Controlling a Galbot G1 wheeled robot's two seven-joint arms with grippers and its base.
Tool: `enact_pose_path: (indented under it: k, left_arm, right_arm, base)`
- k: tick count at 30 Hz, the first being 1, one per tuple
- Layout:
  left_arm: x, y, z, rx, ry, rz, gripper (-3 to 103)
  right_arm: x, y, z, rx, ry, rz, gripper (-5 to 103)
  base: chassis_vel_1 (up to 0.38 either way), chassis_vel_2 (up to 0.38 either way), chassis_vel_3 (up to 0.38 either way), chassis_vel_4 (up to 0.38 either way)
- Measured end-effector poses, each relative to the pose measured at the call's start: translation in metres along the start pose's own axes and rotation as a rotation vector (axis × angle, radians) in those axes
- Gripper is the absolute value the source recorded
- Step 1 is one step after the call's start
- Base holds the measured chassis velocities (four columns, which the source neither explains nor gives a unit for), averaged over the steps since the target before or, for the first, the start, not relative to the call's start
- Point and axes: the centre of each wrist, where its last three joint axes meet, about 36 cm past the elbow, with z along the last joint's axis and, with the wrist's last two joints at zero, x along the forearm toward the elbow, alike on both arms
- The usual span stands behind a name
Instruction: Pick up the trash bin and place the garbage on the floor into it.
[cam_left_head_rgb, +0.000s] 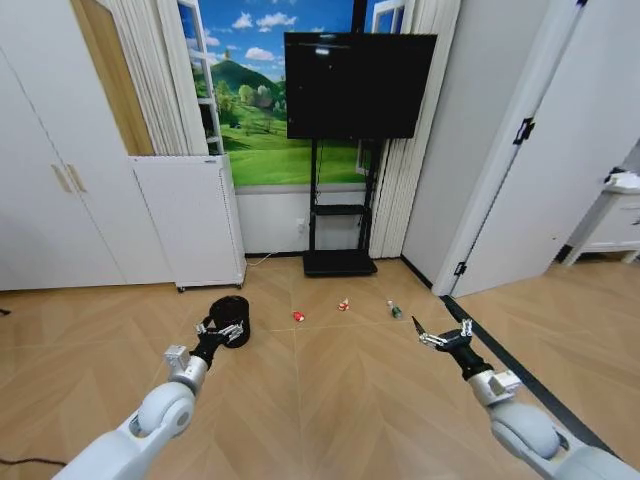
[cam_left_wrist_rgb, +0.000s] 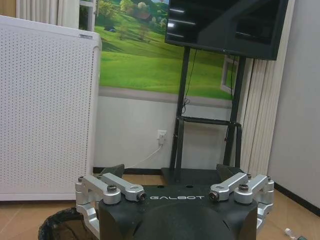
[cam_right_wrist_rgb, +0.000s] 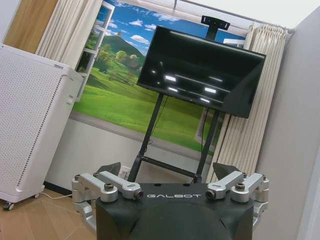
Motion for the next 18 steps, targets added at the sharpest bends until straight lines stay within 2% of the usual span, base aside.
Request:
enact_pose_path:
  k: [18]
  left_arm:
    - [0.009,-0.003,-0.001,-0.003,-0.010,-0.002,100]
  right_arm:
    - [0.019,0.000,-0.006,-0.005,-0.007,-0.002,100]
  base:
    - [0.000,0.000,0.000,0.000]
